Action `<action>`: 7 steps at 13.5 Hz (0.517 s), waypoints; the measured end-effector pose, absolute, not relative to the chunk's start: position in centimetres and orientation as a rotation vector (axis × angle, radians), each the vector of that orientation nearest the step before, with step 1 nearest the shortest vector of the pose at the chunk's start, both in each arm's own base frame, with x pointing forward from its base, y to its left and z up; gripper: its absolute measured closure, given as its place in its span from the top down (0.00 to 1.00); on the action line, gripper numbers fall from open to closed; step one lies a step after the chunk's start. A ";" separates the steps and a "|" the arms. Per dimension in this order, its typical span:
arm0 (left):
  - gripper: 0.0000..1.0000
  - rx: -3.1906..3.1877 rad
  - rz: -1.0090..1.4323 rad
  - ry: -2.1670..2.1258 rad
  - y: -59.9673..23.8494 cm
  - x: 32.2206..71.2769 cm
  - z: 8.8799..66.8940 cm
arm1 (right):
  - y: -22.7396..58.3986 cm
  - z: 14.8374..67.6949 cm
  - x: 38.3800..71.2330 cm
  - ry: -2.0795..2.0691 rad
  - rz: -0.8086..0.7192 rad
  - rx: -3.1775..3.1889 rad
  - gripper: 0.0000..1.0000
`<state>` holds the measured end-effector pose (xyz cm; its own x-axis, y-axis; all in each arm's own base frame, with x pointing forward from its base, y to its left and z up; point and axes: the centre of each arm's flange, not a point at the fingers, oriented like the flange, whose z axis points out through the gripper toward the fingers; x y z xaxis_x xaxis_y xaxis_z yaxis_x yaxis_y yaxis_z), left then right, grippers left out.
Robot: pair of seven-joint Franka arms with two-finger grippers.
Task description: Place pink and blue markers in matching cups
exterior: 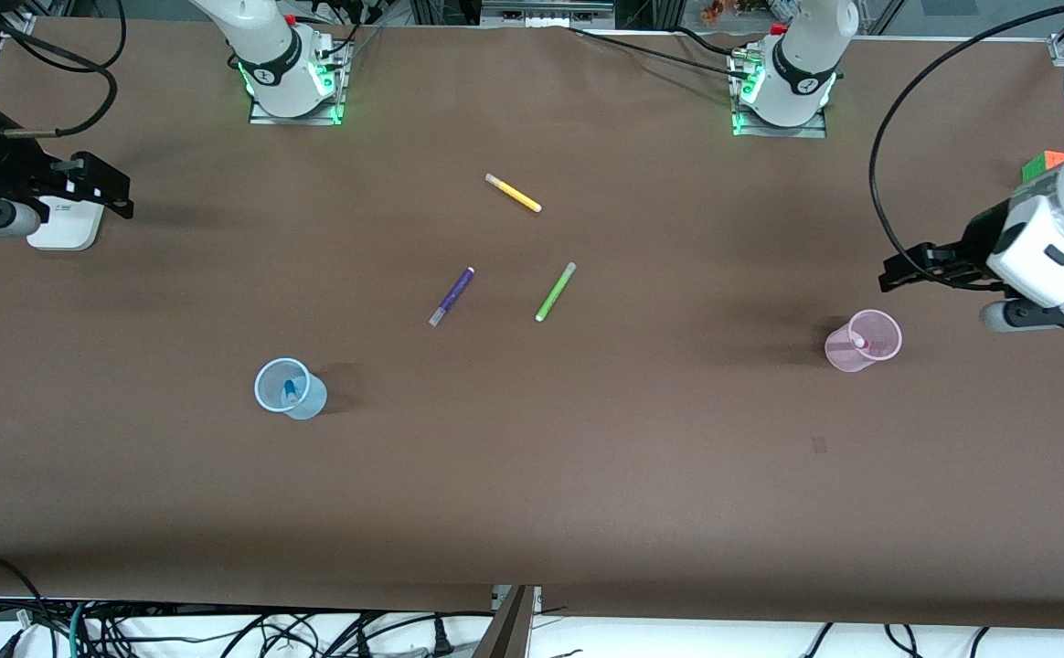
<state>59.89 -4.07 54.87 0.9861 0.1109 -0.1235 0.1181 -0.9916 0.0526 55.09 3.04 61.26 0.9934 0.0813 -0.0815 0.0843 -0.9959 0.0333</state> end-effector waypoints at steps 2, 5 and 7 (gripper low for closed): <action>1.00 3.078 -0.216 0.185 -3.6 59.7 54.7 | 3.0 60.9 54.6 0.107 -0.193 3.096 1.00; 1.00 3.082 -0.218 0.167 -4.3 59.7 54.7 | 3.0 60.8 54.5 0.101 -0.206 3.096 1.00; 1.00 3.112 -0.225 0.145 -5.9 59.6 54.8 | 3.0 60.8 54.6 0.101 -0.209 3.096 1.00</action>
<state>59.58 -5.85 54.81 0.9853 0.0915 -0.1442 0.0941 -0.9955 0.0114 54.57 3.03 60.77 0.9889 0.0622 -0.1351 0.0671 -0.9972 0.0324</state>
